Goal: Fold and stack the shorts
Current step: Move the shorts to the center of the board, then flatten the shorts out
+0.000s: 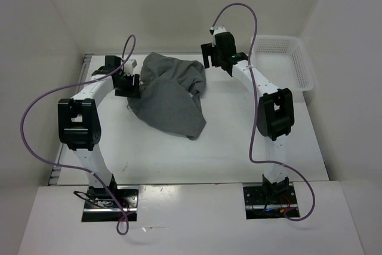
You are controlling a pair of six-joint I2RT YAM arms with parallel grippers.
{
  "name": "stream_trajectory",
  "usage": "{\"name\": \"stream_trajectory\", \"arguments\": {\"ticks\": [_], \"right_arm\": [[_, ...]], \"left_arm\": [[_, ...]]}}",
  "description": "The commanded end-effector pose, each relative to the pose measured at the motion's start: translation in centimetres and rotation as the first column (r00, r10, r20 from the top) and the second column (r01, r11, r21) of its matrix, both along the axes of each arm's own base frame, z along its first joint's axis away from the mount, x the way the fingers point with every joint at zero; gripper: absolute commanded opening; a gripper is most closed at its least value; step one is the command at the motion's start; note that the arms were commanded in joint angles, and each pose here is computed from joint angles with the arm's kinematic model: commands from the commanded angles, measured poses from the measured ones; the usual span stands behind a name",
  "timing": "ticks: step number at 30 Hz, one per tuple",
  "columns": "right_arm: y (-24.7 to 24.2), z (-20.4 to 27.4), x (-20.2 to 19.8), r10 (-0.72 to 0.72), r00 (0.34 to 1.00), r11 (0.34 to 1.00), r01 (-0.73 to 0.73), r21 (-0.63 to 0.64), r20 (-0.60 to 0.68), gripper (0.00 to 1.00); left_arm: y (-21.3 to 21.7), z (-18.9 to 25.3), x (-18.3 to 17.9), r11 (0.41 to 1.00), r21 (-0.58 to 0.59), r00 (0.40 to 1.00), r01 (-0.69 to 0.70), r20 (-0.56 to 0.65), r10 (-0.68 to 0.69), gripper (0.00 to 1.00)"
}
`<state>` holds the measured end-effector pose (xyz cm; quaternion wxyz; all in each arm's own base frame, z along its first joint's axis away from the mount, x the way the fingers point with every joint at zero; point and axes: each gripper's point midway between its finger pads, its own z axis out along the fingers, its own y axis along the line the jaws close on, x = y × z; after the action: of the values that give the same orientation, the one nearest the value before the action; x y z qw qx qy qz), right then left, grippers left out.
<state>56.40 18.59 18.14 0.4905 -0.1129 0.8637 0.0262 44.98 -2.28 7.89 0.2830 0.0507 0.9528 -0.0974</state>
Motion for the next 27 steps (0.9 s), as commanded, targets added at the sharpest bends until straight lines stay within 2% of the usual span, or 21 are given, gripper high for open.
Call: {"name": "stream_trajectory", "arguments": {"ticks": [1,2,3,5,6,8,9,13,16,19,21,24,27], "right_arm": [[0.2,5.1,-2.9,0.029,0.999,0.998,-0.032,0.056,0.042,0.90],[0.2,5.0,-4.2,0.052,0.998,0.997,-0.053,0.061,0.018,0.90],[0.9,2.1,-6.8,0.109,0.991,0.990,-0.100,0.103,-0.079,0.89],[1.5,1.6,-11.5,0.190,0.969,0.970,-0.159,0.184,-0.160,0.88],[2.7,-2.0,-15.2,0.256,0.927,0.949,-0.188,0.252,-0.273,0.88],[3.7,-3.5,-19.0,0.315,0.885,0.926,-0.206,0.317,-0.343,0.85],[3.8,-5.9,-21.2,0.330,0.843,0.915,-0.176,0.362,-0.425,0.83],[5.7,-7.9,-24.9,0.414,0.772,0.882,-0.211,0.421,-0.482,0.80],[7.1,-9.9,-27.9,0.466,0.717,0.865,-0.246,0.437,-0.519,0.80],[7.8,-11.3,-29.5,0.470,0.683,0.851,-0.181,0.494,-0.559,0.80],[8.2,-12.0,-29.8,0.474,0.676,0.849,-0.182,0.496,-0.564,0.80],[9.9,-12.4,-29.9,0.498,0.679,0.844,-0.240,0.479,-0.538,0.80],[10.3,-13.8,-29.5,0.445,0.699,0.871,-0.193,0.452,-0.560,0.80]], "left_arm": [[-1.3,1.6,-2.9,0.998,-0.052,0.999,0.039,-0.004,-0.039,0.70],[-1.1,1.7,-3.5,0.998,-0.044,0.999,0.034,-0.010,-0.035,0.76],[-0.5,2.4,-3.7,0.999,-0.035,1.000,0.018,0.008,-0.017,0.78],[0.3,2.2,-4.2,1.000,-0.019,1.000,-0.004,0.001,0.004,0.79],[0.9,2.3,-4.2,1.000,0.010,1.000,-0.022,0.012,0.022,0.81],[2.1,1.9,-3.6,0.997,0.047,0.998,-0.057,0.020,0.057,0.81],[2.9,2.0,-2.9,0.993,0.081,0.997,-0.081,0.028,0.079,0.82],[3.8,2.9,-0.2,0.989,0.098,0.992,-0.107,0.077,0.099,0.82],[3.7,3.6,2.3,0.992,0.082,0.989,-0.099,0.115,0.089,0.88],[3.6,2.0,4.3,0.993,0.073,0.991,-0.091,0.108,0.083,0.90],[3.4,-0.1,4.4,0.995,0.065,0.995,-0.082,0.065,0.077,0.92],[2.5,-0.3,5.3,0.999,0.020,0.995,-0.049,0.085,0.047,0.96],[1.7,-1.4,5.4,1.000,0.001,0.997,-0.026,0.075,0.025,0.99]]}}
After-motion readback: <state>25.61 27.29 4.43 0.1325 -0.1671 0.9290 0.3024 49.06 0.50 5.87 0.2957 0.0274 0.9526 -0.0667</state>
